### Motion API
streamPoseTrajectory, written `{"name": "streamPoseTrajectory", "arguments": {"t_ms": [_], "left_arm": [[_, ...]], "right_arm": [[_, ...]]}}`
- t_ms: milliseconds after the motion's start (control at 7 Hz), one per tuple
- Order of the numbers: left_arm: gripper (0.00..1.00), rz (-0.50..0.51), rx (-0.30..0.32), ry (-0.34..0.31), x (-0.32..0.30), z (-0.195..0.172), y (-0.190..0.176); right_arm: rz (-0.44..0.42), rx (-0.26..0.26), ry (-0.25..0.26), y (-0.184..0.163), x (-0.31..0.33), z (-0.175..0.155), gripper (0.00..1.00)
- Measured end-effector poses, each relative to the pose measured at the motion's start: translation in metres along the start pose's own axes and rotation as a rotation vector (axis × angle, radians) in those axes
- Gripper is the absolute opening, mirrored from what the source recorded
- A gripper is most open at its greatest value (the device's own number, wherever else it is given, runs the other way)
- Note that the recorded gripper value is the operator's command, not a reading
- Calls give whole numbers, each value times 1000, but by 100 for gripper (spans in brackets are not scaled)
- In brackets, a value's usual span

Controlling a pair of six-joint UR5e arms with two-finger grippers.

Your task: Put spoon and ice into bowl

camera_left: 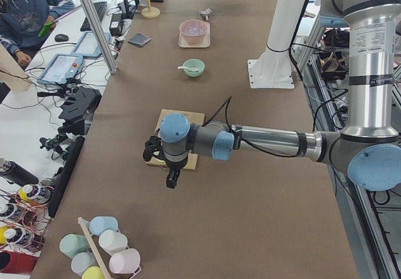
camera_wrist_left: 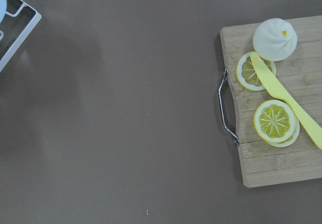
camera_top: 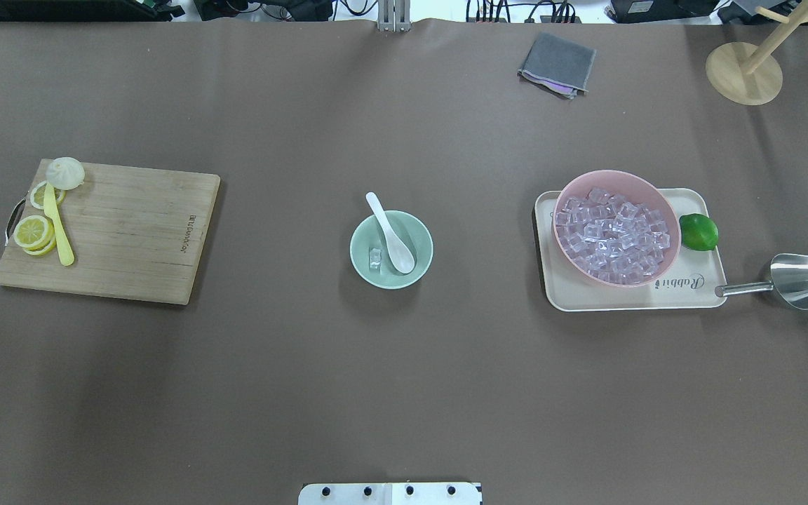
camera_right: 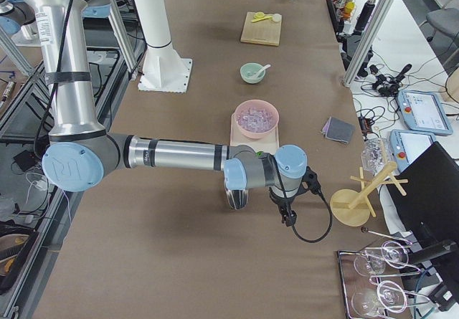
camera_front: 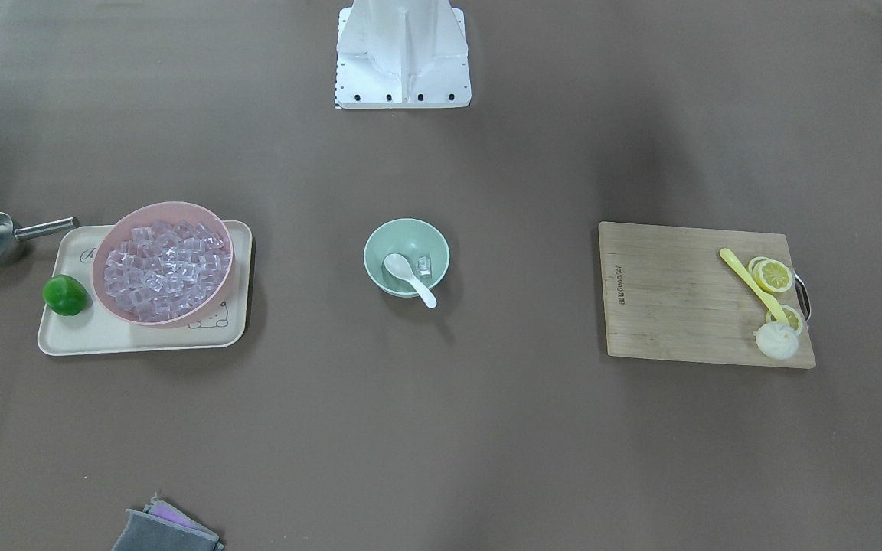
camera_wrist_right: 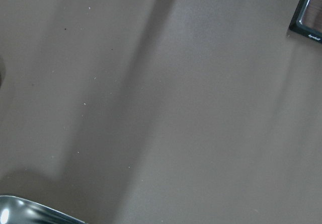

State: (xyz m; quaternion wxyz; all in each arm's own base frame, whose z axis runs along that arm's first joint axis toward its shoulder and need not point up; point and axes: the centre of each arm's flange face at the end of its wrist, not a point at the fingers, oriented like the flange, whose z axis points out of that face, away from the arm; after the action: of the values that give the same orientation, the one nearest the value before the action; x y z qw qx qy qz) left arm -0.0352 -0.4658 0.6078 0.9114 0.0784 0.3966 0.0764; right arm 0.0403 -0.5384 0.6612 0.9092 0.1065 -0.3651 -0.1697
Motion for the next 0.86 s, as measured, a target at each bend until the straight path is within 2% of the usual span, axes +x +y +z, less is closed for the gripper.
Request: {"name": "streamPoseTrajectory", "arguments": {"t_ms": [857], "left_arm": [[98, 16, 20, 0, 14, -15, 16]], "right_arm": [[13, 0, -15, 12, -1, 2, 100]]}}
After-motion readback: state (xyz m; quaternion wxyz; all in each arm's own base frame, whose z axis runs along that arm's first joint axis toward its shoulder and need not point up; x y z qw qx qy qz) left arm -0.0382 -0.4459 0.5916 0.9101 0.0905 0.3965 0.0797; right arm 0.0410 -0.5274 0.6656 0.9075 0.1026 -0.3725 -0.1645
